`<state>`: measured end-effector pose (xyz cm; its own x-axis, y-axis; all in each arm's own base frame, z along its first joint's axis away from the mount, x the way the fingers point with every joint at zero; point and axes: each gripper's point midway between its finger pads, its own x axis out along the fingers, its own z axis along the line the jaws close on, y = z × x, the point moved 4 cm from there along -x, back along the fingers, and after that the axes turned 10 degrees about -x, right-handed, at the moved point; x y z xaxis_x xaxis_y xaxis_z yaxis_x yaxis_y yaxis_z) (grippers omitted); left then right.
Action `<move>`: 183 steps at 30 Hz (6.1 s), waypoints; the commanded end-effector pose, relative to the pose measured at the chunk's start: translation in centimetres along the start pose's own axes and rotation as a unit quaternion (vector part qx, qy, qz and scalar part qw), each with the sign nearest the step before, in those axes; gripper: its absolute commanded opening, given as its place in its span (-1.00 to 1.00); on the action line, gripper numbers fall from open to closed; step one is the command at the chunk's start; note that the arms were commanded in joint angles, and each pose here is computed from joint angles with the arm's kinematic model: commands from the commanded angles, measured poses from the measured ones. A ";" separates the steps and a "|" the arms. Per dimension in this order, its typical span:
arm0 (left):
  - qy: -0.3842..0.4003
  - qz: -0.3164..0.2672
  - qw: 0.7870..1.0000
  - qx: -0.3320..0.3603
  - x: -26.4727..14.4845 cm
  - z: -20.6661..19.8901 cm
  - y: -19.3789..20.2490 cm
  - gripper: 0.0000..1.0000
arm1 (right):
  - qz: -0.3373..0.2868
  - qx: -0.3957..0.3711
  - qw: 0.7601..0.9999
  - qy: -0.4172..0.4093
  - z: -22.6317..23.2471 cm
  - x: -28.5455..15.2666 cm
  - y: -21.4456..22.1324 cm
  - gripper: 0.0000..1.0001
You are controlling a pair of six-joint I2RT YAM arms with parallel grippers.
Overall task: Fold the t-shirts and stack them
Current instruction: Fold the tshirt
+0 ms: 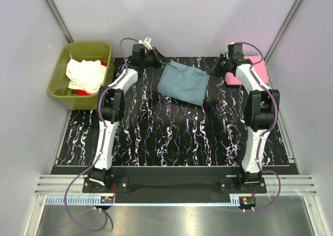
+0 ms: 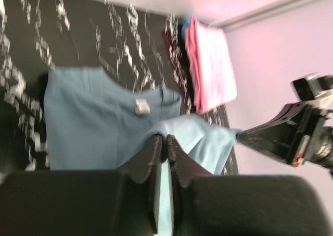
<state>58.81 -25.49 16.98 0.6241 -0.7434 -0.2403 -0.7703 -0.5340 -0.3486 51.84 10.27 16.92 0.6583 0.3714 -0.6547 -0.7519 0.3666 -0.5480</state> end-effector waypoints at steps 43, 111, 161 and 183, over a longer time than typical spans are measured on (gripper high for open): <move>-0.162 0.062 0.959 0.225 -5.3 6.6 8.3 0.43 | 0.104 -0.052 0.983 -0.143 -5.9 1.3 7.4 0.49; -0.231 0.132 0.951 0.154 -10.6 4.7 8.7 0.39 | 0.161 -0.071 0.981 -0.079 -3.7 -1.1 14.1 0.30; -0.063 0.085 0.994 -0.025 -4.9 10.5 1.6 -0.52 | 0.076 -0.023 0.971 -0.224 -4.4 6.0 4.5 -0.48; -0.113 0.051 0.989 0.085 -12.0 -1.1 6.5 0.19 | 0.109 -0.074 0.979 -0.154 -5.2 6.3 5.0 0.76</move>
<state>49.33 -17.92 16.84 0.5593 -0.6659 -0.4938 -0.8275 -0.4135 -0.3797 50.53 9.56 6.82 0.4250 0.6860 -0.5906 -0.8837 0.1733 -0.4347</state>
